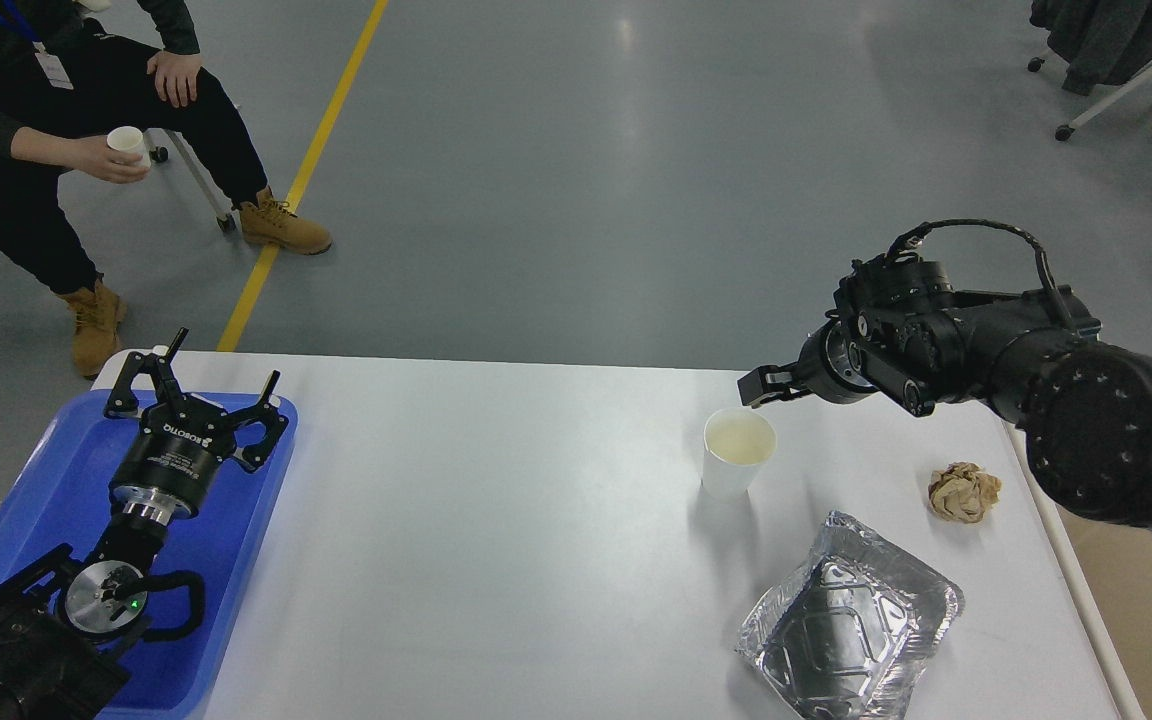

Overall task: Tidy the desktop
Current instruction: 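Move the open right gripper over the white paper cup, then lower the right gripper onto the cup rim and close it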

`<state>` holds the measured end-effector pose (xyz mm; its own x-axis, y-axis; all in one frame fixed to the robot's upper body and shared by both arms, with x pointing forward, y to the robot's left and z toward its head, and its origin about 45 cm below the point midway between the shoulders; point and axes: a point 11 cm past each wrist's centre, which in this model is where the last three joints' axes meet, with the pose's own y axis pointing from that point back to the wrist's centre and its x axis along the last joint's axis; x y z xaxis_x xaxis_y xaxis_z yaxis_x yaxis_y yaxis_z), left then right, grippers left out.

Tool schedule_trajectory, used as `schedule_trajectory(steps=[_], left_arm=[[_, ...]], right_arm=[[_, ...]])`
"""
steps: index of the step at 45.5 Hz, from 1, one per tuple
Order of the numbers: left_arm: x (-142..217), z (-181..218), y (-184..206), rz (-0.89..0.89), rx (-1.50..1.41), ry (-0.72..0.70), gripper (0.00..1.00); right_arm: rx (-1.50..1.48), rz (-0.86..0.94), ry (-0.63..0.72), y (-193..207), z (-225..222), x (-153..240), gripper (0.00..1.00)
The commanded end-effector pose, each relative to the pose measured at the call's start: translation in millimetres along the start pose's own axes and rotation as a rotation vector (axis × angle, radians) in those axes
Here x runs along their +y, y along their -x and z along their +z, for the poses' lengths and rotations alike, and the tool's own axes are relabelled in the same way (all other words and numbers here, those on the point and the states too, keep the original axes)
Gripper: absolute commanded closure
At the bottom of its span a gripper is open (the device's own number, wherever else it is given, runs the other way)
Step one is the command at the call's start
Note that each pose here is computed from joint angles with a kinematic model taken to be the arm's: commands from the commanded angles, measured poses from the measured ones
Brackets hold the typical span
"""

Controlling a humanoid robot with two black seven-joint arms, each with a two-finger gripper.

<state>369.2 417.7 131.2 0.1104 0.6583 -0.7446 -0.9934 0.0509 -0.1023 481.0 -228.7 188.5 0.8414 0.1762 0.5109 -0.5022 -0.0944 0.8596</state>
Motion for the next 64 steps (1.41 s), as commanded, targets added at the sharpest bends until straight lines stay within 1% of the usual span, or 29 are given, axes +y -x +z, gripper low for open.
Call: schedule_trajectory(steps=[1, 13, 22, 42, 53, 59, 64], left_arm=[[0, 0, 0, 0.000, 0.000, 0.000, 0.01], [0, 0, 0, 0.000, 0.000, 0.000, 0.01], [0, 0, 0, 0.001, 0.000, 0.001, 0.01], [1, 0, -1, 0.002, 0.000, 0.001, 0.01], [0, 0, 0, 0.001, 0.000, 0.001, 0.01], [0, 0, 0, 0.001, 0.000, 0.001, 0.01], [0, 1, 0, 0.001, -0.001, 0.002, 0.01]], right_arm=[[-0.009, -0.055, -0.006, 12, -1, -4, 0.00], [-0.014, -0.116, -0.031, 30, -9, -9, 0.00], [-0.044, -0.110, -0.065, 35, -16, -14, 0.00], [-0.054, -0.060, -0.061, 45, -8, -26, 0.01], [-0.081, -0.022, -0.042, 44, 4, -30, 0.08], [-0.093, -0.010, -0.025, 47, 12, -34, 0.09], [-0.096, -0.017, -0.026, 51, 12, -36, 0.14]])
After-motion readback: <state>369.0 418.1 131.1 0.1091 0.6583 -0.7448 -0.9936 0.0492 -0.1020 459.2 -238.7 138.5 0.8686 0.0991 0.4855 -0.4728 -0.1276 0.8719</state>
